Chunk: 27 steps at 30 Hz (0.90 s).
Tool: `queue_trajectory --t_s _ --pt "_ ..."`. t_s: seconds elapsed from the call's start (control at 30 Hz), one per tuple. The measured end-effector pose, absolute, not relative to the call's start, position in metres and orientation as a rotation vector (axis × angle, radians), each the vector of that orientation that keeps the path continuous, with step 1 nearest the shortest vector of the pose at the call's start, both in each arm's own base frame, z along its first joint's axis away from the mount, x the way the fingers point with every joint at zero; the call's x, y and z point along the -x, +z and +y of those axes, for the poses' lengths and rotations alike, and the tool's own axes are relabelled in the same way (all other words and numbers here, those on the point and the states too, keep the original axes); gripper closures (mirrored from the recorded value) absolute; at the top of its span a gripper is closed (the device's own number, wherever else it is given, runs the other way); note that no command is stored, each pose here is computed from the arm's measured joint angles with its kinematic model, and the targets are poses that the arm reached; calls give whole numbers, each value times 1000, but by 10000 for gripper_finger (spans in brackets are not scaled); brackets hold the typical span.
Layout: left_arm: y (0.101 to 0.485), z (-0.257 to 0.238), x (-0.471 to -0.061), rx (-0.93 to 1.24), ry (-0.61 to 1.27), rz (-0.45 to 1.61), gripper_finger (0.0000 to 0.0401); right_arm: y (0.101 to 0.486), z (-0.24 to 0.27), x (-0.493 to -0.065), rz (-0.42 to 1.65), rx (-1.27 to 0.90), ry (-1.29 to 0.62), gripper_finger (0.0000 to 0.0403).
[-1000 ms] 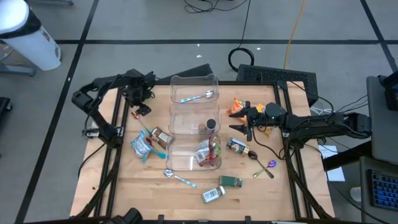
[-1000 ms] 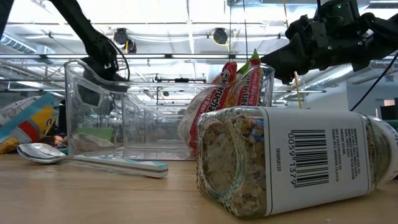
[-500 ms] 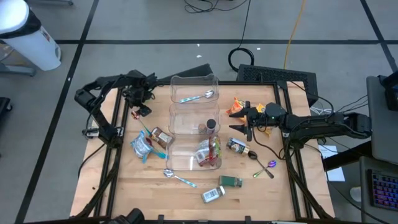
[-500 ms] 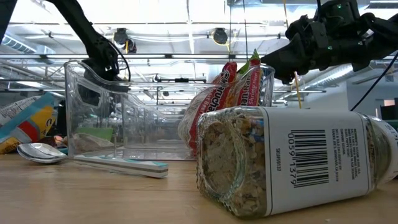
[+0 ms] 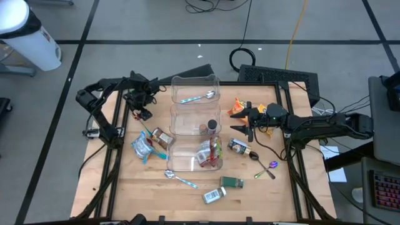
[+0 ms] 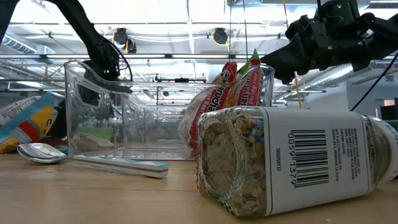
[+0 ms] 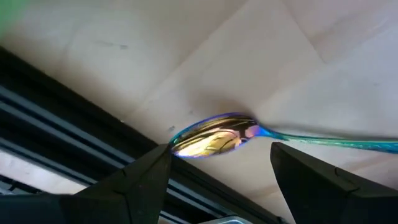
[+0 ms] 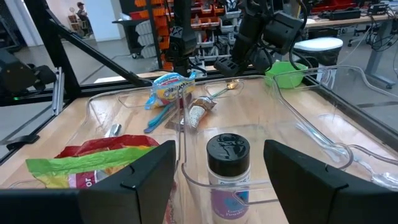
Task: Pick & Place Food Item
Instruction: Put the top blue spoon into the top transparent bin
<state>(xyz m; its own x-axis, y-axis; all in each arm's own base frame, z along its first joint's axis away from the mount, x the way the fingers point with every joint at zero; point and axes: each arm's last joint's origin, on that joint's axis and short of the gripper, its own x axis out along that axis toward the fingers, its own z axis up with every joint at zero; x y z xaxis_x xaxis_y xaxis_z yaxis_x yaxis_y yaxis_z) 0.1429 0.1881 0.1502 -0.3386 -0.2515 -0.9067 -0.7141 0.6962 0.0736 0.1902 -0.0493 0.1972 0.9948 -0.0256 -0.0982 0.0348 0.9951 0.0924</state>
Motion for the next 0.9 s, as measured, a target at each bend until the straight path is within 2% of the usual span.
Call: queue_trajectory --t_s 0.4,0.9 --pt "139 180 -155 734 485 1952 119 197 -49 -190 97 -94 -30 163" --pt "146 177 -151 735 487 2047 119 197 -49 -190 97 -87 -30 163"
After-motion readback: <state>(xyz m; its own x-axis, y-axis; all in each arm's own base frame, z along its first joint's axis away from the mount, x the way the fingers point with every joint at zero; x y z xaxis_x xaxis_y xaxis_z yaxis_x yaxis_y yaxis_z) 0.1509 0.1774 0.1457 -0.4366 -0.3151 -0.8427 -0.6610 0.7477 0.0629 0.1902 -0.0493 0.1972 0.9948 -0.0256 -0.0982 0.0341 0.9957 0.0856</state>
